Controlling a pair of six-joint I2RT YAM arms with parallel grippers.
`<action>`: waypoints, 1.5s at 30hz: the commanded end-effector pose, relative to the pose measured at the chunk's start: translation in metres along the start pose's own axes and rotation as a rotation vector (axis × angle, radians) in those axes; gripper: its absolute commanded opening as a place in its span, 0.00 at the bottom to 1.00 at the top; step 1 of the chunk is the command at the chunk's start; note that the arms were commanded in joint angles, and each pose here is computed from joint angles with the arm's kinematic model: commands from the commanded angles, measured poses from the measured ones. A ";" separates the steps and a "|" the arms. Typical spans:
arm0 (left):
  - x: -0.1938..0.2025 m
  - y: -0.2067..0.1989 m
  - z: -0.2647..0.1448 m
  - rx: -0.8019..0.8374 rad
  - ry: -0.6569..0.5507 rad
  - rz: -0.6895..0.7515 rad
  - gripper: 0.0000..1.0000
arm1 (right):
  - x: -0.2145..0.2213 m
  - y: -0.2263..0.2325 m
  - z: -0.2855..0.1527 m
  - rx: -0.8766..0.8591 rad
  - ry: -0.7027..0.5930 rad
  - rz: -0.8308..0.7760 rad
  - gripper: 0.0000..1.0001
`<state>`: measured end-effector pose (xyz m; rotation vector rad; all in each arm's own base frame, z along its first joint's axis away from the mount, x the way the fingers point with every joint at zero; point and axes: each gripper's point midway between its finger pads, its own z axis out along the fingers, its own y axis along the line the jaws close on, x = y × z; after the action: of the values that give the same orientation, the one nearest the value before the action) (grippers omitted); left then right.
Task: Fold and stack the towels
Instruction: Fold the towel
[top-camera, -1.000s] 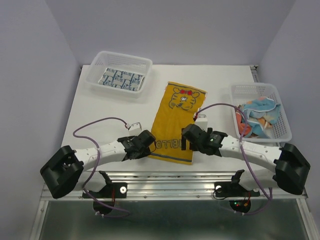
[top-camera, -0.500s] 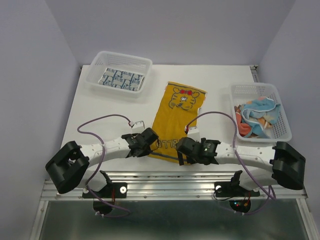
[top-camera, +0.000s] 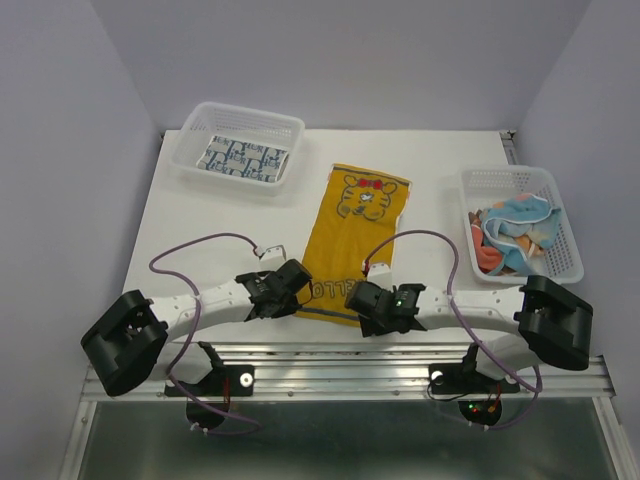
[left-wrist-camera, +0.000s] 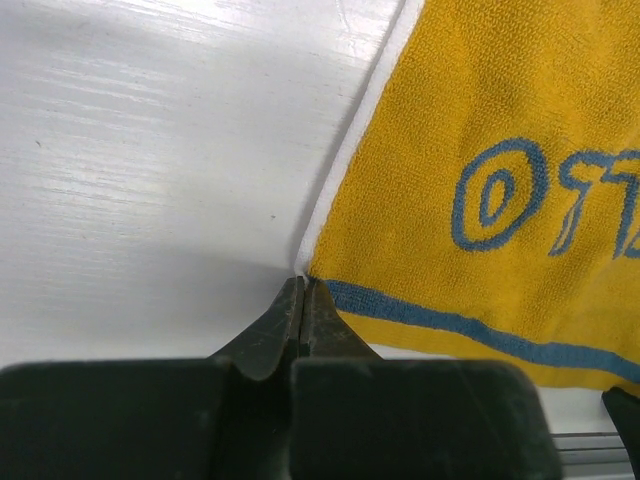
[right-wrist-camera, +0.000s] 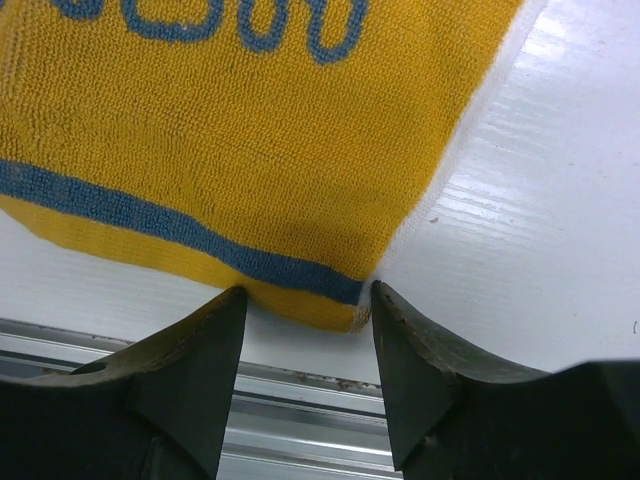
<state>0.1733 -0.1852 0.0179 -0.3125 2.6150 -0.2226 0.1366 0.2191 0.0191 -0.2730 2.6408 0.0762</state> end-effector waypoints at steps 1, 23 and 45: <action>0.002 0.009 -0.001 -0.020 0.000 0.009 0.00 | 0.011 0.003 0.004 -0.030 0.018 0.026 0.58; -0.006 -0.023 -0.059 0.278 -0.033 -0.104 0.00 | 0.016 0.009 -0.061 -0.290 0.031 0.016 0.01; -0.225 -0.116 -0.060 0.219 -0.526 -0.118 0.00 | -0.202 -0.048 -0.058 0.050 -0.498 0.218 0.01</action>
<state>0.3152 -0.2286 0.1594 -0.4203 2.1670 -0.4221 0.2517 0.1943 0.1185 0.0490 2.3110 0.0975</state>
